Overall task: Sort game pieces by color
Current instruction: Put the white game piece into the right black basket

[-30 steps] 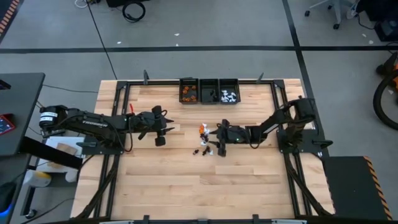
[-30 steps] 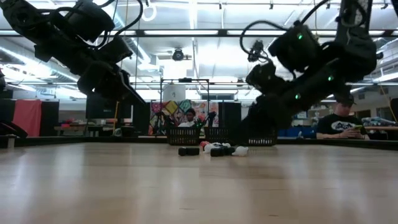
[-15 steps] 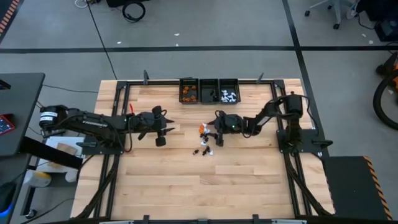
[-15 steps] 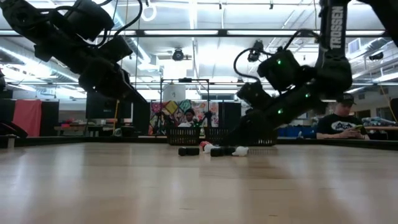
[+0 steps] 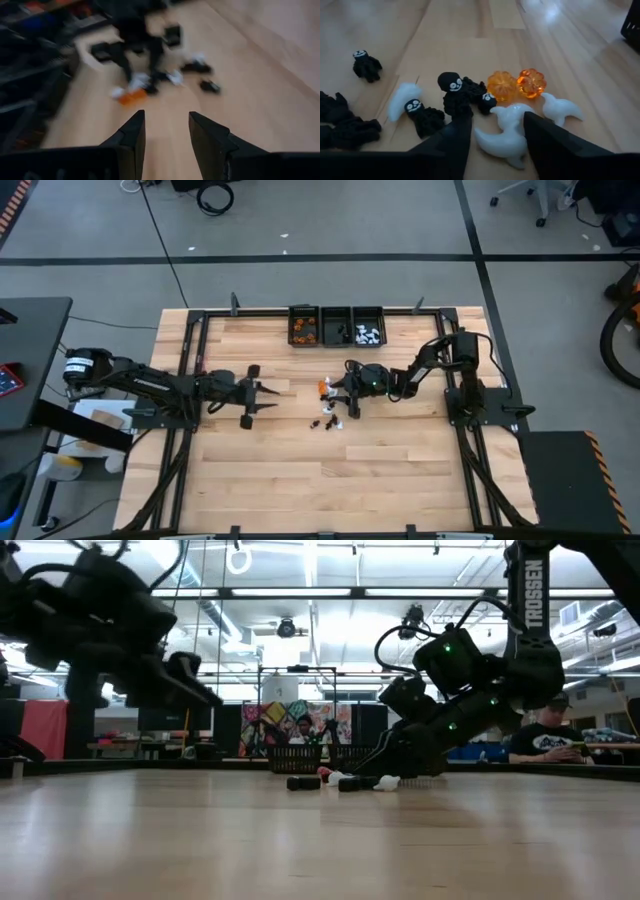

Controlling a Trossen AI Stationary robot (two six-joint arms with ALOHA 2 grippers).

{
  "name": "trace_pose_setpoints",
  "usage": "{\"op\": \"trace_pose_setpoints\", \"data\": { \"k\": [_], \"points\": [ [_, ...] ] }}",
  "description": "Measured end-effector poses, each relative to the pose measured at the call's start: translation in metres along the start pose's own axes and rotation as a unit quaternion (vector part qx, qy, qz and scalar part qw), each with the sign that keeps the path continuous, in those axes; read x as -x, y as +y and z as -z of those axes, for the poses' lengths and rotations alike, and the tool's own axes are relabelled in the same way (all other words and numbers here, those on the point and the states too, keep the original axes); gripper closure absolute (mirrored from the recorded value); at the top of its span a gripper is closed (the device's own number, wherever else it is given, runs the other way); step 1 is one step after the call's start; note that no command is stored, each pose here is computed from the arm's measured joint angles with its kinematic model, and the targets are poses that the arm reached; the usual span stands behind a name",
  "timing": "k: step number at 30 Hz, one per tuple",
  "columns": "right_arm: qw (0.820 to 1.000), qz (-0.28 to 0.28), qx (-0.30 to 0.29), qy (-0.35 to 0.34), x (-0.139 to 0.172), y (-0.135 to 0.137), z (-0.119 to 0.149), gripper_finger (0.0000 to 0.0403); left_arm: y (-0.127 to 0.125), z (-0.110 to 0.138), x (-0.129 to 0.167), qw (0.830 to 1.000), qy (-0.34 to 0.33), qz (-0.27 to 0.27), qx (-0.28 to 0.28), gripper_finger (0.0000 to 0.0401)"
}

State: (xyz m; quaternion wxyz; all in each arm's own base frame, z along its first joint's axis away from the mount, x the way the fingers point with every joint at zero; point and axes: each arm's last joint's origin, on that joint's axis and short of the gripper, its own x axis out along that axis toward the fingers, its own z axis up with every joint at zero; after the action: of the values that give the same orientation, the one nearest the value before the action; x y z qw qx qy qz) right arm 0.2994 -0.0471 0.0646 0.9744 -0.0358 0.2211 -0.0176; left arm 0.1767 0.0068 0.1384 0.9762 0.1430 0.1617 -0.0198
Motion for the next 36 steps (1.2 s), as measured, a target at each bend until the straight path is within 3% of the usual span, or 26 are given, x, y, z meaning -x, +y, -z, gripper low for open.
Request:
{"op": "trace_pose_setpoints", "data": {
  "k": [4,9,17,26,36],
  "points": [
    [1.000,-0.001,0.000,0.003,0.000,0.000,0.000,0.0246,0.005,0.004,0.005,0.999,-0.029,-0.036,0.028,0.0271],
    [1.000,0.003,0.000,0.013,0.005,0.000,-0.006,0.0269,0.014,-0.016,-0.001,0.995,-0.065,-0.051,0.048,0.0271],
    [0.999,0.037,0.000,0.030,0.017,-0.004,-0.021,0.0273,0.023,-0.042,-0.009,0.979,-0.073,-0.040,0.184,0.0271],
    [0.997,0.042,0.001,0.066,0.020,0.002,-0.021,0.0274,0.016,-0.044,-0.010,0.986,-0.073,-0.027,0.147,0.0271],
    [0.987,0.055,-0.029,0.151,0.023,0.002,-0.050,0.0274,0.023,-0.042,-0.009,0.992,-0.071,-0.058,0.087,0.0271]
  ]
}}
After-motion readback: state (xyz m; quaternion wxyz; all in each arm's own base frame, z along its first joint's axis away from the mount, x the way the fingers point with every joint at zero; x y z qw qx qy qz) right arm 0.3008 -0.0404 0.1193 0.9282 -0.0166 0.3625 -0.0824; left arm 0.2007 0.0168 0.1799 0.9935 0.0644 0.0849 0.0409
